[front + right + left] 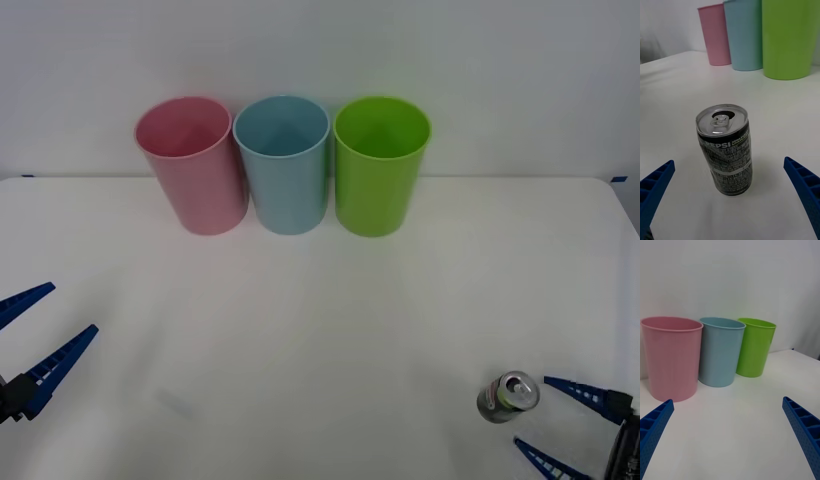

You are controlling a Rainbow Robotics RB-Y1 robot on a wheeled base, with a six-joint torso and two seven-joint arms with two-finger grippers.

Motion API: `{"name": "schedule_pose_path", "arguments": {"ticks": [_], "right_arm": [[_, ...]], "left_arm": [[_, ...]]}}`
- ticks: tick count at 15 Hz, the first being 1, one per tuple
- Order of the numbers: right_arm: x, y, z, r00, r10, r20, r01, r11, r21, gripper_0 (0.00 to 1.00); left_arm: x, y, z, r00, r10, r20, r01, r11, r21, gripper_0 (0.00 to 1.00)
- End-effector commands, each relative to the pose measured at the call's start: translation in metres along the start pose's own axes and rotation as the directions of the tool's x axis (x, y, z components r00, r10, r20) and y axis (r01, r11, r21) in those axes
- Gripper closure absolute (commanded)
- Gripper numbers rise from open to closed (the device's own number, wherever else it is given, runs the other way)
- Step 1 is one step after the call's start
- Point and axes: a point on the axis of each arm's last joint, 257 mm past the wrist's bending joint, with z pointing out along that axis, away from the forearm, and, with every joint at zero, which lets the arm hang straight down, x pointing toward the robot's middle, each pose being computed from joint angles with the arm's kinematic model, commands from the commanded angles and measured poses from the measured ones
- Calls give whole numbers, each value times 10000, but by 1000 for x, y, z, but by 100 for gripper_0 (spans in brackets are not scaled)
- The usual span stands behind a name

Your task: Grasp the object on the table and drop it into the matching bin: aluminum can to the light blue bin, PET bottle to the pink bin.

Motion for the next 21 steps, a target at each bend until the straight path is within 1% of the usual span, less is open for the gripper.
{"name": "schedule_pose_path", "arguments": {"ticks": [1,7,15,18,21], "right_arm": [[2,1,13,10000,-19,96,18,9999,120,0],[2,3,41,9993,-87,350,78,9996,270,0],[1,7,65,9983,-97,583,76,9994,352,0],[0,9,71,9975,-73,709,48,9993,363,0],[0,10,70,9974,-121,705,95,9993,365,0]], "left_arm": [[0,0,0,10000,0,0,0,10000,0,0],[0,0,0,10000,0,0,0,10000,0,0],[0,0,0,10000,0,0,0,10000,0,0],[0,0,0,10000,0,0,0,10000,0,0],[0,0,0,10000,0,0,0,10000,0,0]]}}
